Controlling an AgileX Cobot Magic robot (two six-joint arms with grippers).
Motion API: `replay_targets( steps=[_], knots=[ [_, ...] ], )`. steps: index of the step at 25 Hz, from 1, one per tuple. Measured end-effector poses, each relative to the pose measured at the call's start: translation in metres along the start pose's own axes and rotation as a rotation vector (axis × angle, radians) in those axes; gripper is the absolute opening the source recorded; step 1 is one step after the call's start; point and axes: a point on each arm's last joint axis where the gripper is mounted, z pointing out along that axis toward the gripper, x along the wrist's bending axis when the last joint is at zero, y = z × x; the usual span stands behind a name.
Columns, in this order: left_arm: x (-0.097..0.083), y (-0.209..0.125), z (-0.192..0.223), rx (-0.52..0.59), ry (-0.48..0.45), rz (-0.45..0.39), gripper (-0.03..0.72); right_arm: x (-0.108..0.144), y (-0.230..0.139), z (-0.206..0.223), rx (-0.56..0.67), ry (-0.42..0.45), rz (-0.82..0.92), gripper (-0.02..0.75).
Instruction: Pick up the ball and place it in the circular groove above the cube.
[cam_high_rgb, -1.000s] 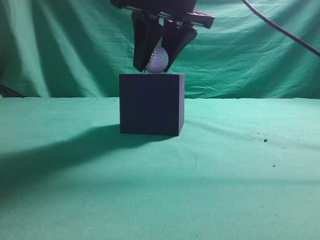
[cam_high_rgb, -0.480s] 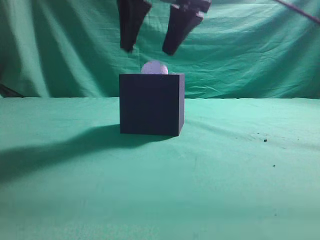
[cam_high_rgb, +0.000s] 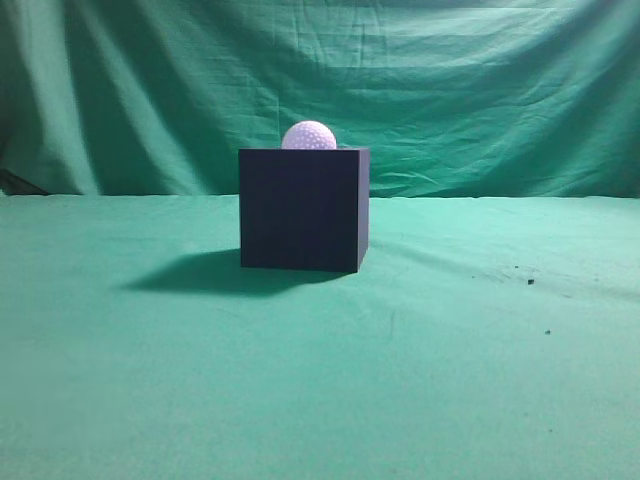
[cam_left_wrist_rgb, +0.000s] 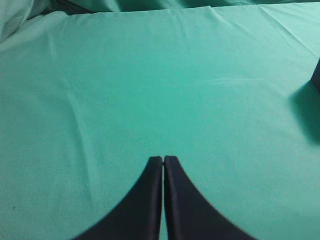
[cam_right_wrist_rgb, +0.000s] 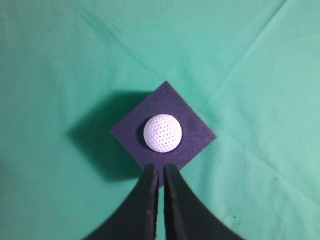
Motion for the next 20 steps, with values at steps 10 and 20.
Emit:
replay_targets(
  steps=[10,20],
  knots=[
    [0.0,0.0,0.0,0.0,0.0,0.0,0.0,0.007,-0.07,-0.1,-0.141,-0.03,0.048,0.0],
    [0.0,0.0,0.0,0.0,0.0,0.0,0.0,0.013,-0.182,-0.116,-0.291,-0.021,0.074,0.0]
  ],
)
